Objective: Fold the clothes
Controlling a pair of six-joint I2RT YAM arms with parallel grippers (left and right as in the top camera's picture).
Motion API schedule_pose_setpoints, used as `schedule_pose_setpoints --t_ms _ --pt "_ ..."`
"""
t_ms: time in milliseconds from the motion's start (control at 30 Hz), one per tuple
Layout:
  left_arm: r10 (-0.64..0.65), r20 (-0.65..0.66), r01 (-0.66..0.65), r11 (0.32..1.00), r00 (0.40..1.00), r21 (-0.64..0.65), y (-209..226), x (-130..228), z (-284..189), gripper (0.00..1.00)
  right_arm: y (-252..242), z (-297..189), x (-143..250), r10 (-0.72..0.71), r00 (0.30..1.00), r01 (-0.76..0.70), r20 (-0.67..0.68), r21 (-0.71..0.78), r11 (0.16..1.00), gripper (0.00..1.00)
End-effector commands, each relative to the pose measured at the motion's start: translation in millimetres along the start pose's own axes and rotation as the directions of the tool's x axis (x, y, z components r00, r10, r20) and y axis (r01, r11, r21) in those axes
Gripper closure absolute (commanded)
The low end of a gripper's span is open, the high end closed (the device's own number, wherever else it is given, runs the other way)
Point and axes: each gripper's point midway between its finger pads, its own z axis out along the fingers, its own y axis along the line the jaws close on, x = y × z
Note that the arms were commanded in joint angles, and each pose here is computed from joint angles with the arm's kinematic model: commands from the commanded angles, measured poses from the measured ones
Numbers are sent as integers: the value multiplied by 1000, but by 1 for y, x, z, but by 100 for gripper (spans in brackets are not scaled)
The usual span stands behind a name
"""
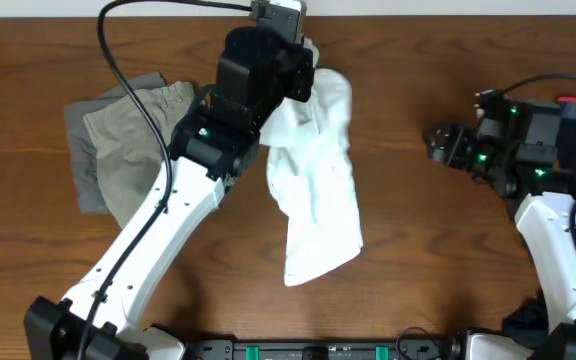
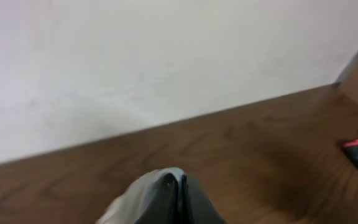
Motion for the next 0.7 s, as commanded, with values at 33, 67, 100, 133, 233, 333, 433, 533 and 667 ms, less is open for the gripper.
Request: schedule_pose_setpoints --t_ms 33,67,100,133,233,333,433,533,667 --pt "45 81 -49 997 996 56 -27 -24 -10 94 57 2 12 -235 972 227 -5 -226 947 14" --pt "46 88 -52 996 995 66 -32 -25 -11 94 65 3 13 -261 965 253 4 -254 933 12" --pt "48 93 -55 995 995 78 -38 -27 -12 94 74 3 14 -286 958 279 16 -279 919 12" --pt "49 97 -58 994 994 89 -44 -28 -14 94 82 4 14 -303 952 298 27 -293 909 12" --pt "51 117 -65 991 992 117 -58 -36 -19 94 87 12 10 -317 947 318 45 -243 916 13" --pt "51 141 -71 987 989 141 -70 -50 -30 94 75 22 0 -269 961 274 59 -109 955 14" --pt "56 152 -80 984 987 160 -80 -62 -44 94 74 28 -7 -278 957 285 88 -85 955 15" --pt "78 181 -110 979 980 174 -89 -73 -59 94 70 41 -7 -277 957 284 84 -84 955 16" --pt "70 251 -121 974 965 190 -94 -99 -89 94 55 67 2 -264 964 266 39 -70 961 20"
